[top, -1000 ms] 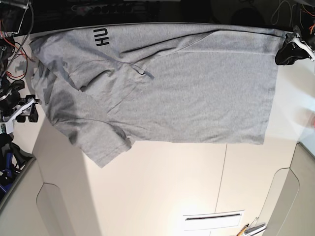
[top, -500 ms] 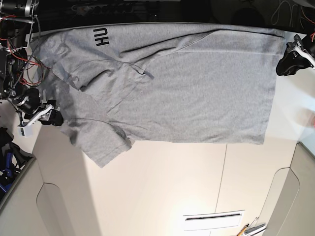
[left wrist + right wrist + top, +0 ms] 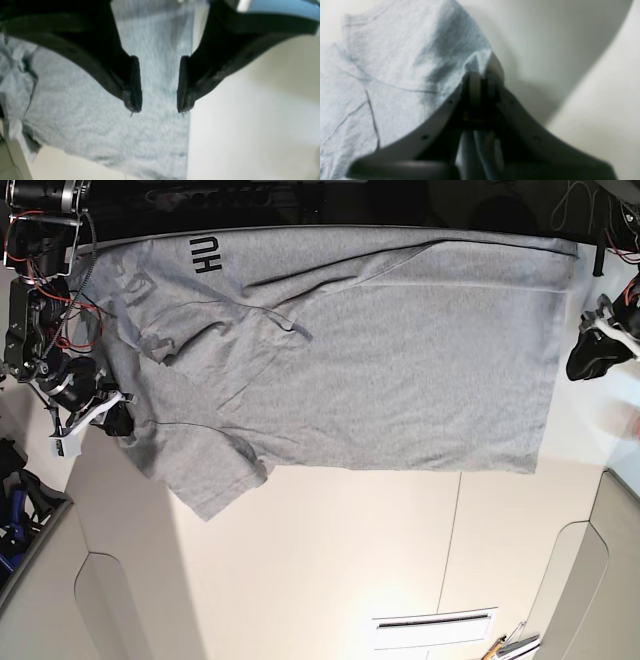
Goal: Fold the T-shirt properly
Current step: 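Grasp the hem with both grippers and fold it up toward the collar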
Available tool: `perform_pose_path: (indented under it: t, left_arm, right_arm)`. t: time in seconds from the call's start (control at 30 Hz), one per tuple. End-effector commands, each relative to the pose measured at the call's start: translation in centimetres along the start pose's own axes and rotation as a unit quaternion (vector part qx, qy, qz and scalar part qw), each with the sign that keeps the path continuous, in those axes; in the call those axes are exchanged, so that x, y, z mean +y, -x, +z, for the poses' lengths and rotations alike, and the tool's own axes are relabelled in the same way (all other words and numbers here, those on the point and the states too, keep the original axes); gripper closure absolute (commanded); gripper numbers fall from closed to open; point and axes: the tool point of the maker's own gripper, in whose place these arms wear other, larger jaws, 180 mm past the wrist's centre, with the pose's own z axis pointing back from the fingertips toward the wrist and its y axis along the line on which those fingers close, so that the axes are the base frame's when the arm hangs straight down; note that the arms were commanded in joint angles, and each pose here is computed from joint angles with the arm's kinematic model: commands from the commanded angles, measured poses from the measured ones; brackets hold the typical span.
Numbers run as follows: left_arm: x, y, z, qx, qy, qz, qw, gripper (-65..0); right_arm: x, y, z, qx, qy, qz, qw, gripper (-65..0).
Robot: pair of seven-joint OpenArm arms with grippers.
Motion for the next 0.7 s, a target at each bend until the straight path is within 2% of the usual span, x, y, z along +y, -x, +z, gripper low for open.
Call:
perform_pose_path:
  t: [0.0,0.07,0.17,0.4,0.67]
  left_arm:
    - [-0.2,-2.3,-0.5,-0.031,0.008,-0.012,0.999,-29.3]
    - [-0.4,-2.8,-2.3,-0.031,0.011,-0.017,0.999,-32.4]
    - [0.3,-3.7,-5.1,-0.030,-0.011,-0.017,0.999,-35.3]
    - [1.5,-6.6,-10.5,-0.028,-0.040,-0.008,0.999,-35.3]
    - [2.7,-7.1,-15.1,-0.006,-0.058,0.026,0.998,-35.3]
  right_arm:
    - [-0.5,-1.2,0.3,-0.009,0.006,0.007,0.9999,0.0]
    - [-0.3,-1.3,0.3,-0.013,0.002,0.002,0.9999,0.0]
    - [-0.3,-1.3,0.3,-0.014,0.002,0.001,0.9999,0.0]
    - [-0.3,-1.4,0.3,-0.015,0.002,0.001,0.9999,0.0]
    - [-0.3,-1.4,0.3,-0.016,0.002,0.001,0.9999,0.0]
